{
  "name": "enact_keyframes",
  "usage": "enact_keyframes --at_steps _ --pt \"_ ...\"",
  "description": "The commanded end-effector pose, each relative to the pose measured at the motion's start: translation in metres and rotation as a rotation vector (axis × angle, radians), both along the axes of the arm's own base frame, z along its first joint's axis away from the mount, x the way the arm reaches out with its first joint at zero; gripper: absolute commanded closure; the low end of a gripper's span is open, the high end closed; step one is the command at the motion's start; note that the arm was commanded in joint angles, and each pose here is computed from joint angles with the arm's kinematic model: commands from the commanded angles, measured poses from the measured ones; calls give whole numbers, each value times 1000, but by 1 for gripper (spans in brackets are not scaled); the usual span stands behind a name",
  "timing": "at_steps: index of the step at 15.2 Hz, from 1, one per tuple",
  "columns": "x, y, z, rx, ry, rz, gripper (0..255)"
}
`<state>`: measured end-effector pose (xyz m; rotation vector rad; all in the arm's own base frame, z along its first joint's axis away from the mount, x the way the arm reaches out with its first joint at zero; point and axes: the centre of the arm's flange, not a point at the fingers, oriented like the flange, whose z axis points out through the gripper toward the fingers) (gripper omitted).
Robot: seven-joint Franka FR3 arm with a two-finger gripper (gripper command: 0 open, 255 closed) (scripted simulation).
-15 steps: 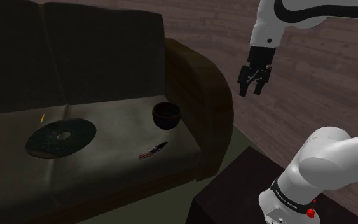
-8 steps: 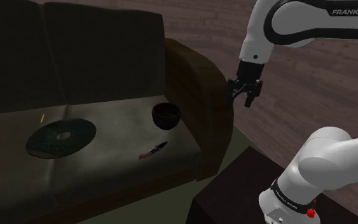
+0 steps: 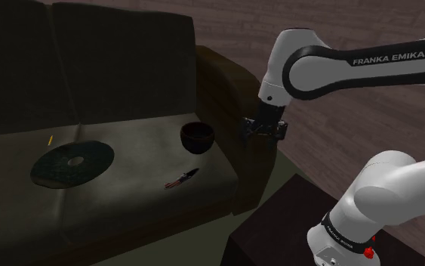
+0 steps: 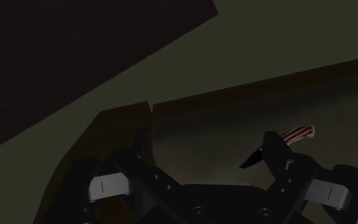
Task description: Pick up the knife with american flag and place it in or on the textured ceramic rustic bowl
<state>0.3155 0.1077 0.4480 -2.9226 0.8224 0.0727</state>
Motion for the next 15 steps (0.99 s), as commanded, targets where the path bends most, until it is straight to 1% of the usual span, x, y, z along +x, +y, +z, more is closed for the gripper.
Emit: enact_keyframes --at_steps 1,8,15 --pt "10 21 -18 -6 -18 -66 0" --pt "47 71 -83 -32 -69 -281 0" --pt "98 110 -146 -58 -120 -496 0"
